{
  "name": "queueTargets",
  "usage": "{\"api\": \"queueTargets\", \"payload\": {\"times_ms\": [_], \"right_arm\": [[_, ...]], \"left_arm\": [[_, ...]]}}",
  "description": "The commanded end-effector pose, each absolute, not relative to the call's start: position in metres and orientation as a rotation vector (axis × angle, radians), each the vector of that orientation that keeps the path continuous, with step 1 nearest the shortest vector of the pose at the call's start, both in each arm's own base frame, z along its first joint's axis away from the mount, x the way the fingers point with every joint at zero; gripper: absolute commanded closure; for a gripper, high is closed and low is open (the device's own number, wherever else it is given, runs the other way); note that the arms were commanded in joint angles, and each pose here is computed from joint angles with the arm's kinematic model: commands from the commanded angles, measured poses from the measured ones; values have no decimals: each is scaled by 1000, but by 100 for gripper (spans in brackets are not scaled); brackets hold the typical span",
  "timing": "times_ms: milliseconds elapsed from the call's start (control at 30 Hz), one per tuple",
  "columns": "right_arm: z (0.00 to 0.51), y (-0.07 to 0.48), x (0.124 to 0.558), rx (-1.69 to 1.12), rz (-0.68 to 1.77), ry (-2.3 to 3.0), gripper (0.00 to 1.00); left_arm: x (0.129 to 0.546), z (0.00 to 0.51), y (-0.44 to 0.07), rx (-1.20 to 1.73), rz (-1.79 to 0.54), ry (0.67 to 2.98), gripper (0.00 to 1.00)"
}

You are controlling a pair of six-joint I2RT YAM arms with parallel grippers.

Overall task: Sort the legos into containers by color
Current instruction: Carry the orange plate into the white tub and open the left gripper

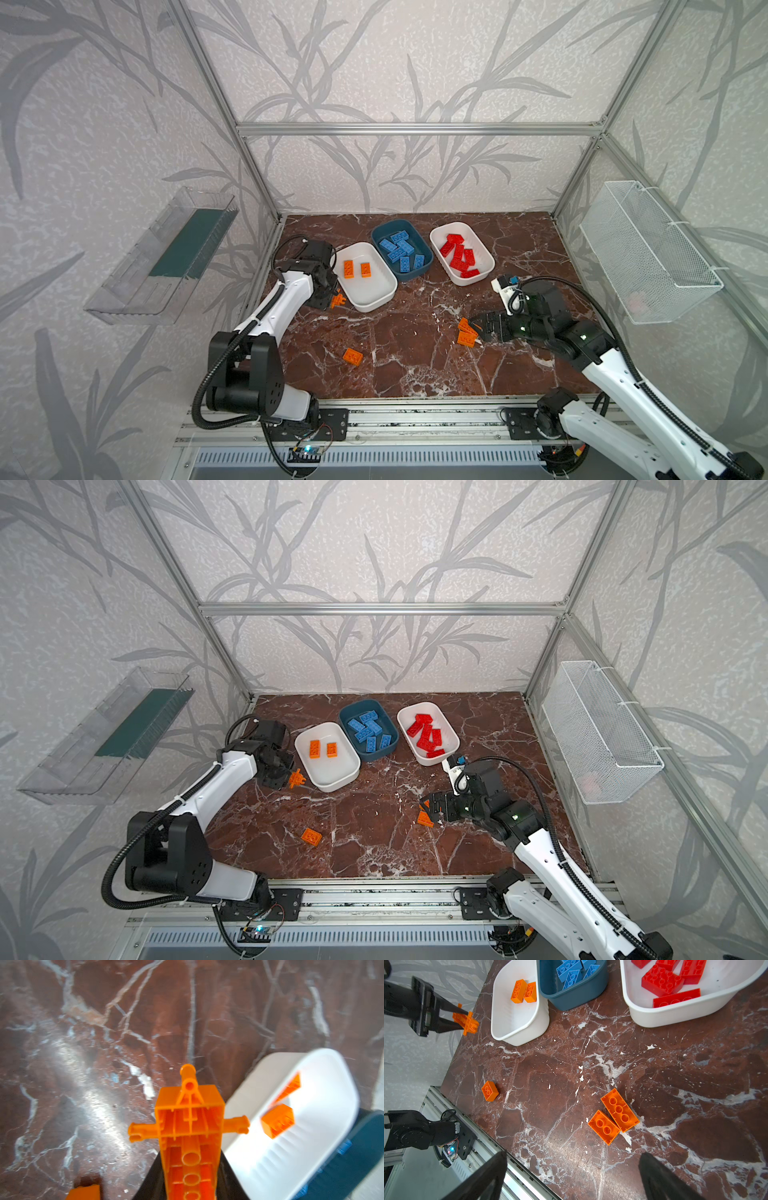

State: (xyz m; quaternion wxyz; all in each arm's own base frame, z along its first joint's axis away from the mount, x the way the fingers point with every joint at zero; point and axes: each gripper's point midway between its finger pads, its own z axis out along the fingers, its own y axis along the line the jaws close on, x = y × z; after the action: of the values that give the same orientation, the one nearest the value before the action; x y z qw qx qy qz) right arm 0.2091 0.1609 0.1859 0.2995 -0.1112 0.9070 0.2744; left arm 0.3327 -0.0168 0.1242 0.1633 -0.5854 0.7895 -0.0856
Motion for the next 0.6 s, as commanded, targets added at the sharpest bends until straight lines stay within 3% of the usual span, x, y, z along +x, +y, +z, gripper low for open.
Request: {"api": "queueTargets", "payload": {"times_ms": [0, 200, 367, 433, 567], "right_arm": [[203, 164, 214, -287, 753, 2359, 1], [202, 163, 217, -268, 740, 2373, 1], [200, 160, 220, -254, 711, 2384, 1], [198, 159, 220, -247, 703, 2391, 1], [196, 157, 221, -237, 685, 2402, 1]], "left_arm": [[345, 144, -37, -1463, -238, 2411, 83], [380, 153, -72, -1290, -248, 2492, 82], [397, 127, -92, -1241, -254, 2607, 81], [400, 119, -97, -1231, -248, 2634, 77], [406, 104, -104, -1197, -244, 2687, 60]]}}
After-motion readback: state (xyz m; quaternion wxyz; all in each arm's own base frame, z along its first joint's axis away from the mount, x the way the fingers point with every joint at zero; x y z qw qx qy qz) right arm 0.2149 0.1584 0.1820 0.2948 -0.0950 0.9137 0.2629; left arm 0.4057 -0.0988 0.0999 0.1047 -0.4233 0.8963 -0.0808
